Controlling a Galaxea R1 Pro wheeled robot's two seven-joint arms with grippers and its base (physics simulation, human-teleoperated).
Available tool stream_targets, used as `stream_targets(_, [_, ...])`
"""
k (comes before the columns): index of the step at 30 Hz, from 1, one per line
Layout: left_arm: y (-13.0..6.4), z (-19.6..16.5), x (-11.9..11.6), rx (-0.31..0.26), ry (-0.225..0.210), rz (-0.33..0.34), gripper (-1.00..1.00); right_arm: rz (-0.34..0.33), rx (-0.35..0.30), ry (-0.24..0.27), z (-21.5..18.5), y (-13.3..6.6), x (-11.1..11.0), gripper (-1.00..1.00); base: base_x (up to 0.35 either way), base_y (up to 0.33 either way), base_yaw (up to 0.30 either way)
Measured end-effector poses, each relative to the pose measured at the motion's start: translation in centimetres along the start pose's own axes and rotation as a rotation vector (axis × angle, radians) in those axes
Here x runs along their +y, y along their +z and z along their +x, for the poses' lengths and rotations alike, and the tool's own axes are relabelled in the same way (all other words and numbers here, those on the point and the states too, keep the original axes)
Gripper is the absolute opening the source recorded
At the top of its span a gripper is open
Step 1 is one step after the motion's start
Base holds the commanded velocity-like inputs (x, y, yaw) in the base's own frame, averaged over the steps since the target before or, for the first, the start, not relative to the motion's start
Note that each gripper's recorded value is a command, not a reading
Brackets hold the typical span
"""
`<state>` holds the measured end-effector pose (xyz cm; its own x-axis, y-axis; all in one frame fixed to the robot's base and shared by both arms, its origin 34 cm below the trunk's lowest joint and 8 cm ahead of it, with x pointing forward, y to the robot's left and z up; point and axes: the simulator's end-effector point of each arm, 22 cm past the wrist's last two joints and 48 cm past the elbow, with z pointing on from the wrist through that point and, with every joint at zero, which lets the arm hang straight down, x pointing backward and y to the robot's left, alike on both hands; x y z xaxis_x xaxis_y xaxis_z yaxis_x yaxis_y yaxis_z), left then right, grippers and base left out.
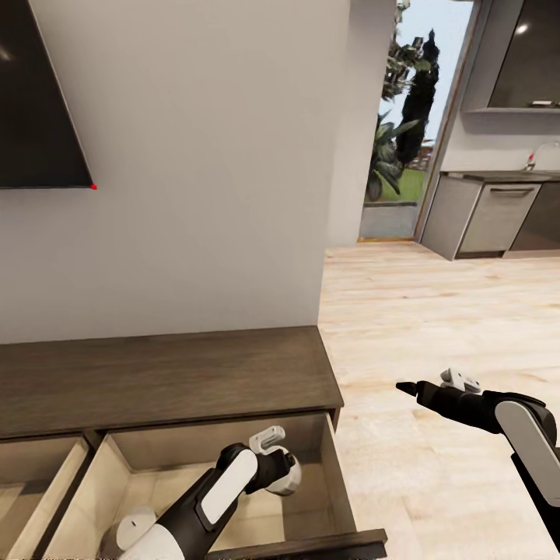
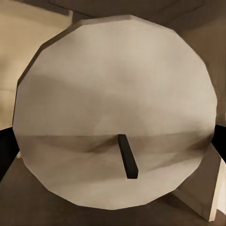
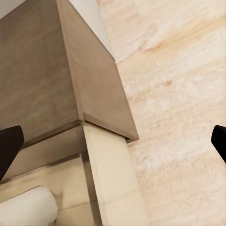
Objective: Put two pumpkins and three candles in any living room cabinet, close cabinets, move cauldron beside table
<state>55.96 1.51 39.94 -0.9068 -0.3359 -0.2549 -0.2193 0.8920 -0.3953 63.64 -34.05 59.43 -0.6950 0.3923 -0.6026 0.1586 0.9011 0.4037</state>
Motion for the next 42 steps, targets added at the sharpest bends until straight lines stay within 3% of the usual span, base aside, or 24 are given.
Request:
stream_targets(5, [-0.4,-0.9,1.8,-0.038,0.003,-0.114,-1.00,-0.002,0.000,-0.001,0.9,0.6,-0.4,1.00,0.000,0.000,0.000])
stream_targets(9, [-0.9,-1.4,1.9,-0.051,0.000,-0.137,-1.00,-0.001,0.000,-0.001,0.9,0.6,-0.4,1.00,0.000,0.000,0.000])
stream_targets(20, [-1.3,-1.3,0.9,-0.054,0.003,-0.128,-1.00,0.000,0.000,-0.001,0.9,0.5,-0.5,1.00,0.000,0.000,0.000])
stream_targets(42, [2.5,1.3,2.6,-0.047,-0.002,-0.130,-1.00,-0.036,0.005,-0.004,4.3,3.0,-1.8,1.00,0.000,0.000,0.000])
